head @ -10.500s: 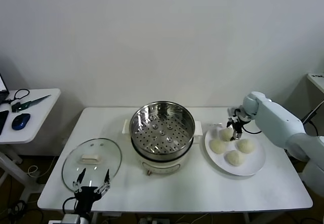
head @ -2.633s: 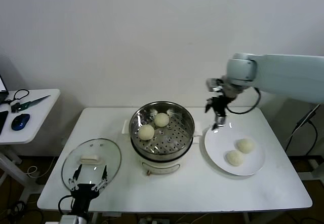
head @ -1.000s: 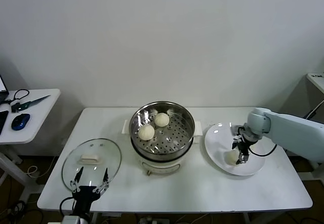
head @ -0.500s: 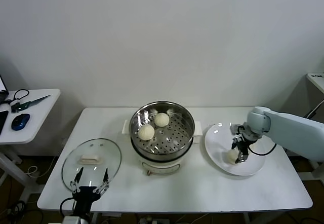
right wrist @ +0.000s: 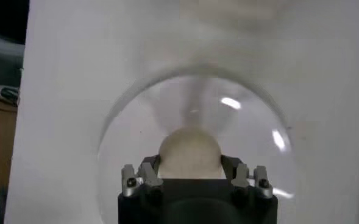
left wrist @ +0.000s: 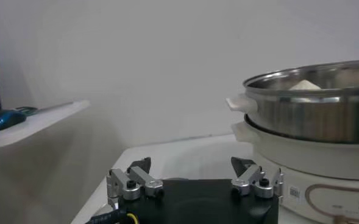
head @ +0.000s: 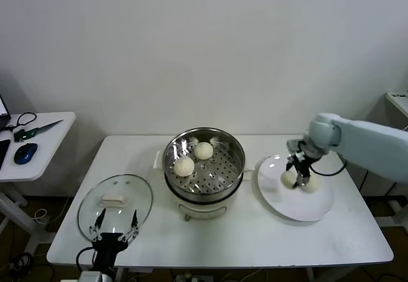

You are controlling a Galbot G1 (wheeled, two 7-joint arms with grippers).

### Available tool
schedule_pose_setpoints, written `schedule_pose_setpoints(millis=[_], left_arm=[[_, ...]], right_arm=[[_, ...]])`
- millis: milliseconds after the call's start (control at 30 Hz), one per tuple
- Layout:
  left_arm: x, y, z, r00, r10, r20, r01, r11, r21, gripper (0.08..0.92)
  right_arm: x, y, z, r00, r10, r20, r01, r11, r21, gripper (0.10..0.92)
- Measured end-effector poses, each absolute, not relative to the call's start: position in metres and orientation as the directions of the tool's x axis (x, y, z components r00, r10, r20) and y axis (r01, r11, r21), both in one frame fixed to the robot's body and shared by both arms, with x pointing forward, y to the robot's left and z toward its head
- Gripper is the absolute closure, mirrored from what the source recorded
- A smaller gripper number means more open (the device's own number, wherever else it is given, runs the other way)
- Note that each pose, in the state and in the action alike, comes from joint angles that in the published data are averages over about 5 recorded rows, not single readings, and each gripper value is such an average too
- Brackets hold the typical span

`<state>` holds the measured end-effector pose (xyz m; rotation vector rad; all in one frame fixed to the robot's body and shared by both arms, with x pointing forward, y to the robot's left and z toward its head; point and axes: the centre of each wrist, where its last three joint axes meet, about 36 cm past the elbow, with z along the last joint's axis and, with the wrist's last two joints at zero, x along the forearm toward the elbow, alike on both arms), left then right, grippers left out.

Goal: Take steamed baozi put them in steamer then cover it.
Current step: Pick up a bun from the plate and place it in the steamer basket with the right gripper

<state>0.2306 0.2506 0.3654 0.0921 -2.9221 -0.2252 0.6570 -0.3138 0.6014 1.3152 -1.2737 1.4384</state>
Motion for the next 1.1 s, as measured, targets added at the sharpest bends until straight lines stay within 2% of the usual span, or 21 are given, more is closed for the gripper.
schedule_pose_setpoints(millis=[267,433,600,800,1100], left_arm=[[0.231,0.251,0.369,-0.978,-0.075,0.193,-0.044,0.986,0.160,0.177],[0.230,0.252,0.371,-0.979,-0.073,0.190,-0.042,0.986,0.163,0.177],[0.228,0.256,0.374,-0.980,-0.076,0.185,-0.043,0.984,0.173,0.177],[0.229,0.262,0.378,-0.981,-0.084,0.177,-0.051,0.981,0.186,0.177],[0.229,0.266,0.378,-0.979,-0.095,0.179,-0.060,0.979,0.193,0.177]], right_arm=[[0.647,-0.218,0.733,-0.284,-0.127,0.950,-0.825,-0.473,-0.310,0.344],[0.612,-0.139,0.761,-0.325,-0.157,0.933,-0.655,-0.674,-0.342,0.344],[0.582,-0.083,0.744,-0.336,-0.173,0.926,-0.479,-0.815,-0.326,0.344],[0.564,-0.049,0.699,-0.323,-0.183,0.929,-0.310,-0.907,-0.286,0.344],[0.554,-0.030,0.640,-0.272,-0.167,0.948,-0.179,-0.959,-0.220,0.344]])
